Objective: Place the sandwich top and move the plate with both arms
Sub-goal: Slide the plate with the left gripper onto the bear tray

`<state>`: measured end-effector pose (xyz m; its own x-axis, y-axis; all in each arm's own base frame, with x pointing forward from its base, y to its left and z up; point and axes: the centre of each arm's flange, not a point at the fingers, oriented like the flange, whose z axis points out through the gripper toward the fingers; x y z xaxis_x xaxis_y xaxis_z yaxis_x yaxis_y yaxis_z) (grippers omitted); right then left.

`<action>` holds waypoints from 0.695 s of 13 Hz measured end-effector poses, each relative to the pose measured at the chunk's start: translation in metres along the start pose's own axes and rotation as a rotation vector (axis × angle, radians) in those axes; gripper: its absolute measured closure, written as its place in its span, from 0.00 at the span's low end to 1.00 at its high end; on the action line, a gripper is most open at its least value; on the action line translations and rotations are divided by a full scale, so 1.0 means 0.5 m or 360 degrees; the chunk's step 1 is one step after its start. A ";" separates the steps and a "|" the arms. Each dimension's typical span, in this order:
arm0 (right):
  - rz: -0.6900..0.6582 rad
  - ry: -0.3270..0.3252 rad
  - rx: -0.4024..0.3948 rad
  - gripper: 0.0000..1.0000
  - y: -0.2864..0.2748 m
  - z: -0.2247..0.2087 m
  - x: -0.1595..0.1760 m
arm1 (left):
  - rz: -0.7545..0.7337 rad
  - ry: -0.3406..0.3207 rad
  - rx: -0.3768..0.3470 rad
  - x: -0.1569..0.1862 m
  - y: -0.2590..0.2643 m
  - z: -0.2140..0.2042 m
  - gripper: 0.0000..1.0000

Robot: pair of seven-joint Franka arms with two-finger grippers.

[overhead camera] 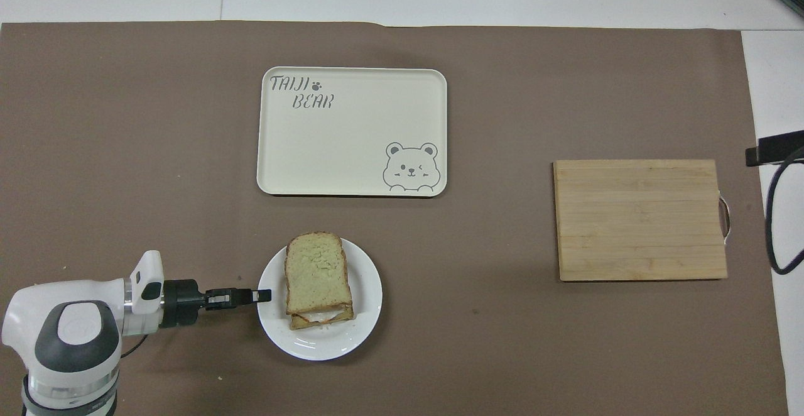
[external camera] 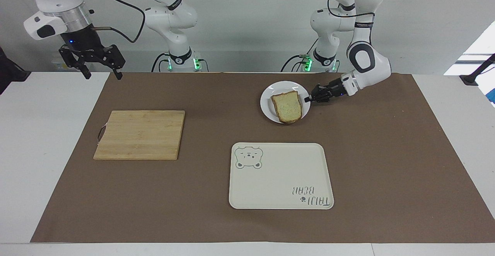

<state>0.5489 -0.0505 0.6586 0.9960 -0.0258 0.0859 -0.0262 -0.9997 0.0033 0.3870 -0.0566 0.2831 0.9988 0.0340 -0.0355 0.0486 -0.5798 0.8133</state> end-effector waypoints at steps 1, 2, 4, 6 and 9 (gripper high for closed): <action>-0.0036 -0.0003 -0.0047 0.00 -0.018 0.000 0.001 | 0.0025 0.0041 -0.0019 0.025 0.020 -0.018 0.95; -0.0075 -0.0004 -0.0083 0.00 -0.039 0.000 0.002 | 0.0039 0.0084 -0.0043 0.049 0.041 -0.032 0.95; -0.0121 -0.0007 -0.0097 0.00 -0.071 -0.001 0.002 | 0.0063 0.0147 -0.0085 0.100 0.079 -0.046 0.95; -0.0105 -0.0047 -0.0093 0.00 -0.073 0.003 -0.004 | 0.0025 0.0177 -0.0102 0.178 0.124 -0.046 0.95; -0.0047 -0.0098 -0.0087 0.00 -0.065 0.007 -0.015 | 0.0015 0.0302 -0.0048 0.336 0.209 -0.023 0.95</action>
<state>0.5428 -0.0178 0.6545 0.9997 0.0018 0.0236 0.0004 -0.9982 0.0593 0.5597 -0.1023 0.3689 0.9798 0.1833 0.0800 0.0363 -0.5563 0.8302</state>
